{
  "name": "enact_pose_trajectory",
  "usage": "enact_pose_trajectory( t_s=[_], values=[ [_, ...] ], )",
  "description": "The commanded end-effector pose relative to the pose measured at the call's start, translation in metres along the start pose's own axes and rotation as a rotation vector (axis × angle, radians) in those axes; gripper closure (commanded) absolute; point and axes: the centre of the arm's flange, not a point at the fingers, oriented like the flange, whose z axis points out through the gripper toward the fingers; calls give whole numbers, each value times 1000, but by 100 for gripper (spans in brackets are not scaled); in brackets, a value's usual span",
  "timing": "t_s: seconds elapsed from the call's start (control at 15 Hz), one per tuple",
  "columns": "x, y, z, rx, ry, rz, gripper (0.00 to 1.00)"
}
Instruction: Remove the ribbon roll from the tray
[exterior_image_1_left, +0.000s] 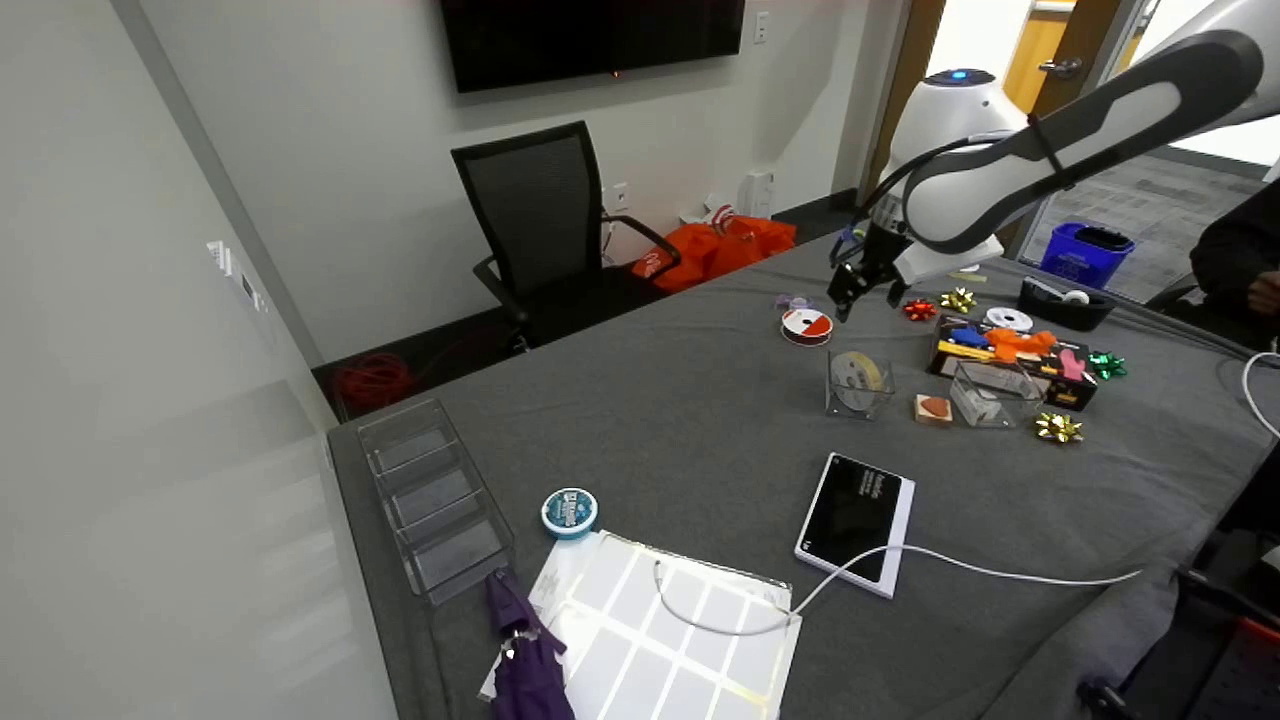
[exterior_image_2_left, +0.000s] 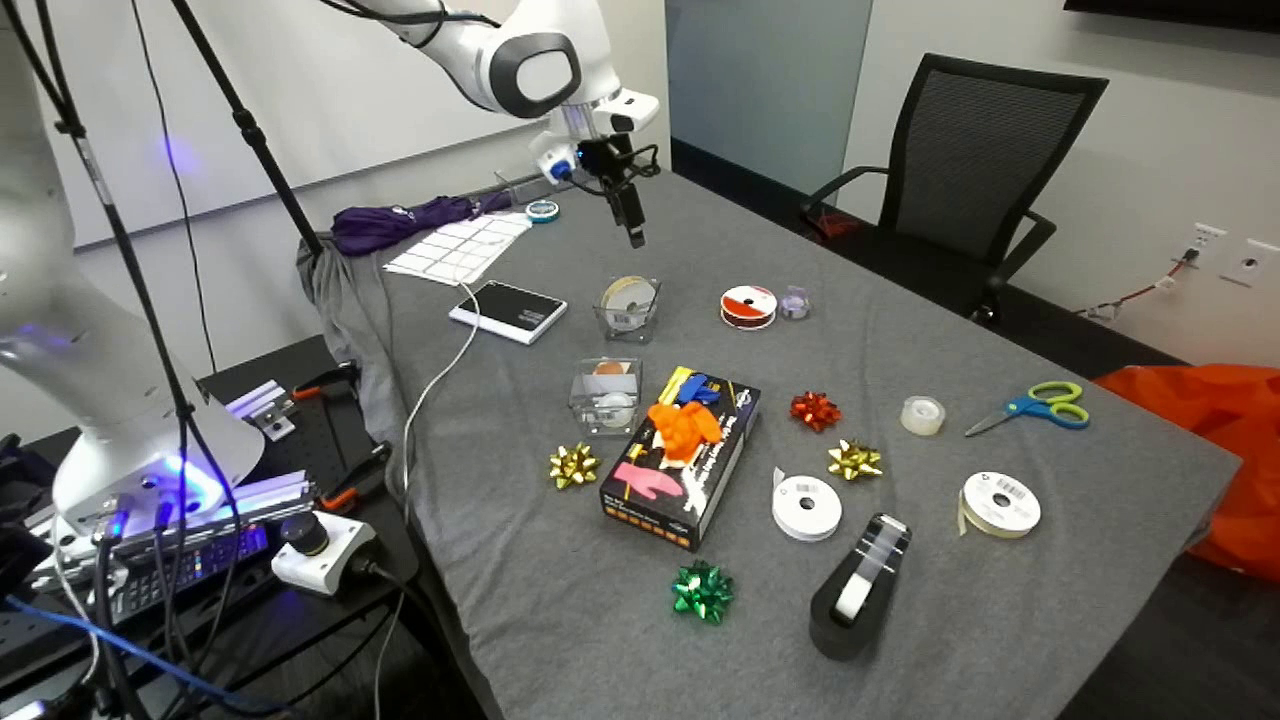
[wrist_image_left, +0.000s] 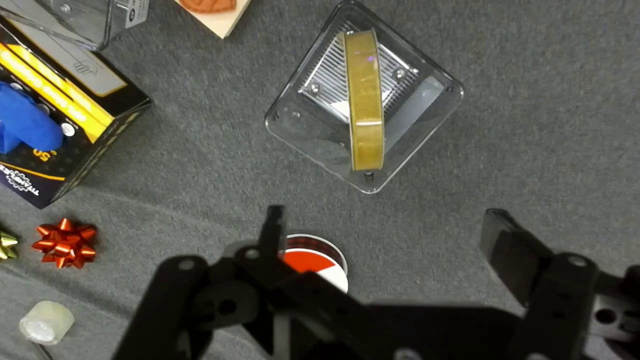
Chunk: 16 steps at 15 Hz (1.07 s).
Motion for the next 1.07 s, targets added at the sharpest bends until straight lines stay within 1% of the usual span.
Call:
enact_pose_trajectory(
  t_s=[0.0, 0.53, 1.0],
  values=[
    [12, -1, 21, -6, -26, -7, 0],
    [9, 0, 55, -16, -80, -37, 0],
    [1, 10, 74, -2, -93, -84, 0]
  ],
)
